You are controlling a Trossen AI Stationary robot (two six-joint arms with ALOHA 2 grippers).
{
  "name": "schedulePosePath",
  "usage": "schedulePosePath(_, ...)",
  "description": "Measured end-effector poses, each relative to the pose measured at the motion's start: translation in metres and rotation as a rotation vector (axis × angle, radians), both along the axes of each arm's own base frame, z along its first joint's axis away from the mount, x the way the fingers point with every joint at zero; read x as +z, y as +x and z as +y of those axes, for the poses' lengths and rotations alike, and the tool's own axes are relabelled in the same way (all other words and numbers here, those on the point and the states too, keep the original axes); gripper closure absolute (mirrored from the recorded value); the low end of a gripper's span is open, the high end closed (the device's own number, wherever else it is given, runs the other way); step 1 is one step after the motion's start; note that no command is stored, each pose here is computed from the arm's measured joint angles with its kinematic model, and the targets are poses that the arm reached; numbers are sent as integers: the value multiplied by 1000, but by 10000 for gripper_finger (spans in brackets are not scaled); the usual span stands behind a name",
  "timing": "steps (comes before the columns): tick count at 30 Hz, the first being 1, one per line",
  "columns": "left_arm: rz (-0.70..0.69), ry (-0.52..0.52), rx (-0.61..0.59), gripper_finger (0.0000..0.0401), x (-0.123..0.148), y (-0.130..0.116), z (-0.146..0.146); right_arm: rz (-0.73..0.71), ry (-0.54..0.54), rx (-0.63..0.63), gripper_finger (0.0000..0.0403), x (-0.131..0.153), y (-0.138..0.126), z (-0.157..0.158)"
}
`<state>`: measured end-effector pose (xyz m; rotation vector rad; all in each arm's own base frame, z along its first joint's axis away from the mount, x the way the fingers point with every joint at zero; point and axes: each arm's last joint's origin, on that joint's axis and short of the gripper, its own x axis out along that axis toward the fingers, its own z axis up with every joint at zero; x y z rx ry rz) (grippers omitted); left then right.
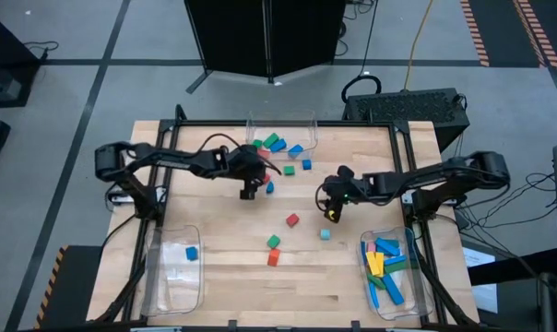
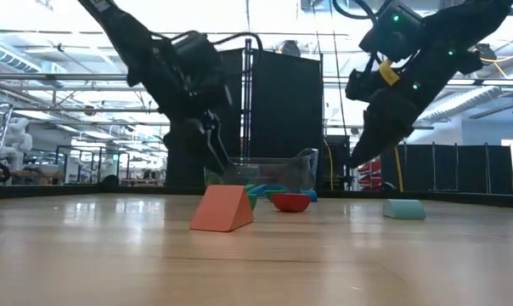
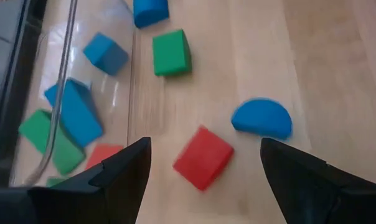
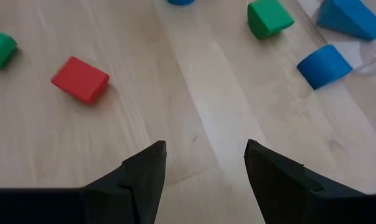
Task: Sort blocks by size
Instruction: Put the red half circle block into the bottom left transparent bin
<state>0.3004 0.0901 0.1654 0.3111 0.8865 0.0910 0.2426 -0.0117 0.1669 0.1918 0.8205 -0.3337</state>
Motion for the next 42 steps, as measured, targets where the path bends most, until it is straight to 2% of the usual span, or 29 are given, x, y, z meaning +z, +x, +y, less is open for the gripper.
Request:
schedulePosePath(13,60,-24,-12,100,-38,4,24,-36,9,40,193,4,2,5)
schedulePosePath(27,60,-56,-31,102,-42,3,29,-42,6,57,193,4,3,7)
schedulePosePath(30,63,-71,-39,119,-43,3,28,-41,6,57,193,4,3,7)
schedulePosePath(37,68,-110,-32,188,-44,2,27,-42,5,57,193,4,3,7)
schedulePosePath(42,68,-152,12,229,-45,1,27,-42,5,57,193,4,3,7)
